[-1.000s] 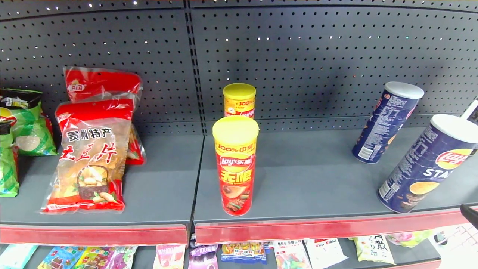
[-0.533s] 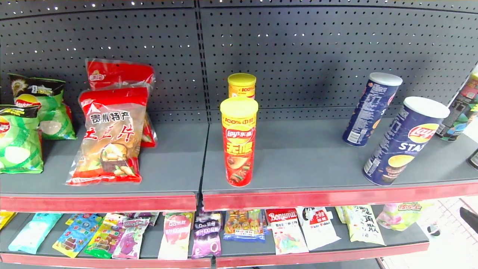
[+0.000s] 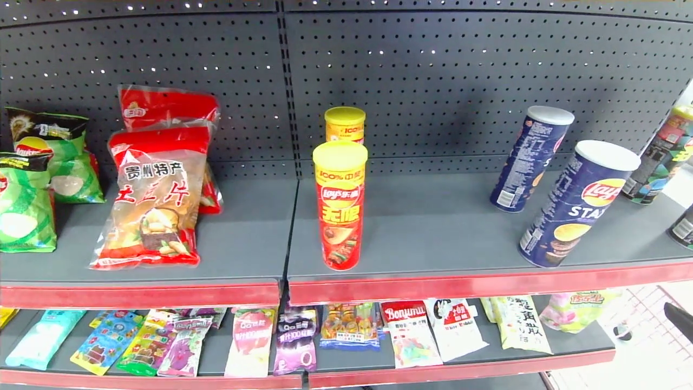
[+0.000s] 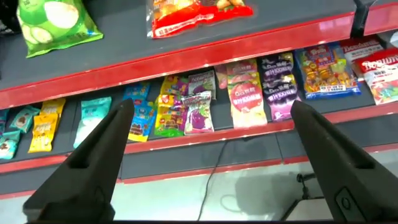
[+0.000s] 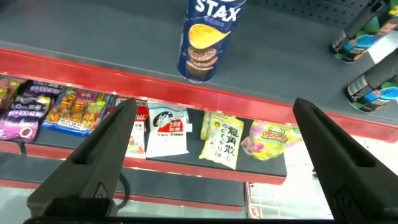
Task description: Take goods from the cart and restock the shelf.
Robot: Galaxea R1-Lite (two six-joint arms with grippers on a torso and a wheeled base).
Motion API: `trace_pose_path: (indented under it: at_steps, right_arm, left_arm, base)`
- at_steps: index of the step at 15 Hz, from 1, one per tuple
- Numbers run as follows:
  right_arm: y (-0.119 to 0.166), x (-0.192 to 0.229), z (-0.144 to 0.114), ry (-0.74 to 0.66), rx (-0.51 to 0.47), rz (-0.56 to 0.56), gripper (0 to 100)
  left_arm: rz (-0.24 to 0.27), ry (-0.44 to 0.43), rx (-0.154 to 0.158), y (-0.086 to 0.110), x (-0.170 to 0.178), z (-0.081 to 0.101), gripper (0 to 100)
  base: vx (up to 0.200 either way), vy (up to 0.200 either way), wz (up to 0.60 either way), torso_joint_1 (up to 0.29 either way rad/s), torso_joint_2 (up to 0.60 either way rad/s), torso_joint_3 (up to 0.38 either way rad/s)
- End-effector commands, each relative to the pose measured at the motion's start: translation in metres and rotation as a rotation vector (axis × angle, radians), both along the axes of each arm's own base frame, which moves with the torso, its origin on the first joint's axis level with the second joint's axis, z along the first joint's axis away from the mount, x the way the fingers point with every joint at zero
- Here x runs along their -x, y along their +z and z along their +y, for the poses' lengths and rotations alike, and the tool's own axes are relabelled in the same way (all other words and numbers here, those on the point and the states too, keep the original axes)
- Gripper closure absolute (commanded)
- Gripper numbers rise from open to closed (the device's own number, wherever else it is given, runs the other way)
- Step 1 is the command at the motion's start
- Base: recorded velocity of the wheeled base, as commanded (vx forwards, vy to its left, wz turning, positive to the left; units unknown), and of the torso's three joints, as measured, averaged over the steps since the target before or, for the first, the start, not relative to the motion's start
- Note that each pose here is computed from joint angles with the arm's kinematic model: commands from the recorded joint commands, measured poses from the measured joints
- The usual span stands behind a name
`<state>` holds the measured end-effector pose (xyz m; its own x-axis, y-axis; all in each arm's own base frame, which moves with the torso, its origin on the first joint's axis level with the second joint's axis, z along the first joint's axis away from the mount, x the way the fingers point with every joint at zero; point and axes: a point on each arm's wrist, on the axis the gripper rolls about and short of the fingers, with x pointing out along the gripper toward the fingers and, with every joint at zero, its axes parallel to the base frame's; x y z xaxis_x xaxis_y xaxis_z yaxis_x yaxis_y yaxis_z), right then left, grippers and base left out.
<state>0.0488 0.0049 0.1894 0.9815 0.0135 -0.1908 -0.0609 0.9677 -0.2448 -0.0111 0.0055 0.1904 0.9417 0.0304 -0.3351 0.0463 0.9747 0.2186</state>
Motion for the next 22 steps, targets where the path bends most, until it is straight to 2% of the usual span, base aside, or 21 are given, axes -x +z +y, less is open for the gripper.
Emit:
trace_pose_path:
  at_steps: [1, 22]
  right_arm:
    - [-0.0017, -0.0009, 0.0002, 0.0, 0.002, 0.01, 0]
    - [-0.0068, -0.0001, 0.0001, 0.003, 0.001, 0.023, 0]
  left_arm:
    - [0.006, 0.0, -0.006, -0.0003, -0.001, -0.0002, 0]
    - [-0.011, -0.001, -0.006, -0.0045, 0.0042, 0.0006, 0]
  base:
    - [0.0, -0.2, 0.0, 0.007, 0.0, 0.002]
    - [0.0, -0.2, 0.0, 0.003, 0.0, 0.002]
